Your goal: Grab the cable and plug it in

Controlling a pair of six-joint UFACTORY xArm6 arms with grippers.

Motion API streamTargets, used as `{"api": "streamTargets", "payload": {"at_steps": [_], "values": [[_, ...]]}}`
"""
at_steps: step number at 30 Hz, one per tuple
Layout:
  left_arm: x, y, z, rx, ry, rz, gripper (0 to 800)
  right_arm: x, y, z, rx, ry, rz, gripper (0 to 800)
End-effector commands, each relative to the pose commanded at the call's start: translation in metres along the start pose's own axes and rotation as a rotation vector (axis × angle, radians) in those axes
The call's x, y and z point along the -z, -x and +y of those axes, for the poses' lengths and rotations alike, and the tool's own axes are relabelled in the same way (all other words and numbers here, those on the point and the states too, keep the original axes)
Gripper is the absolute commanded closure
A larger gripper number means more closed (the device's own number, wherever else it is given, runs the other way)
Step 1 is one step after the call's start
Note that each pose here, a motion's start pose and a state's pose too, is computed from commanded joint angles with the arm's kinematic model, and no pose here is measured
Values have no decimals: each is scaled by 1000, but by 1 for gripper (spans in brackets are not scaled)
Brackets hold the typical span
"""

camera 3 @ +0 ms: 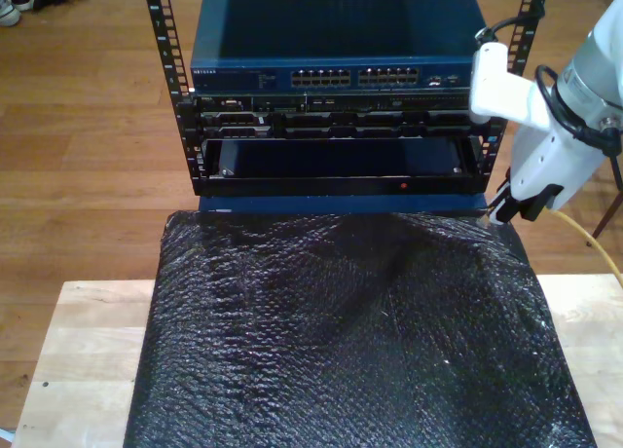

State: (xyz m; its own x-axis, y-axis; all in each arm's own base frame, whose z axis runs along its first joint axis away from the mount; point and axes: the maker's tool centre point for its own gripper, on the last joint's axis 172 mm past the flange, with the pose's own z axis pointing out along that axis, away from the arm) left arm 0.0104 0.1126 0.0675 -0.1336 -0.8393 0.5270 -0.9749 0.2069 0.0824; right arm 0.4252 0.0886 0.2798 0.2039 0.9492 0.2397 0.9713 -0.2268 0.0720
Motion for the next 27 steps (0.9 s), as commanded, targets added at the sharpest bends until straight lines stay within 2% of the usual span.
{"api": "streamTargets", "payload": {"at_steps": [3,8,11,22,27], "values": [[-9,16,4,27,-16,-62,0,-1,0,0,1,-2,0,800],[-25,13,3,29,-20,-54,0,0,-1,2,2,7,0,800],[-28,21,1,33,-26,-89,0,3,-3,8,2,32,8,800],[-27,24,1,31,-27,-98,0,-7,-29,25,53,108,29,800],[-27,24,1,31,-27,-98,0,-14,-31,42,91,197,13,800]]}}
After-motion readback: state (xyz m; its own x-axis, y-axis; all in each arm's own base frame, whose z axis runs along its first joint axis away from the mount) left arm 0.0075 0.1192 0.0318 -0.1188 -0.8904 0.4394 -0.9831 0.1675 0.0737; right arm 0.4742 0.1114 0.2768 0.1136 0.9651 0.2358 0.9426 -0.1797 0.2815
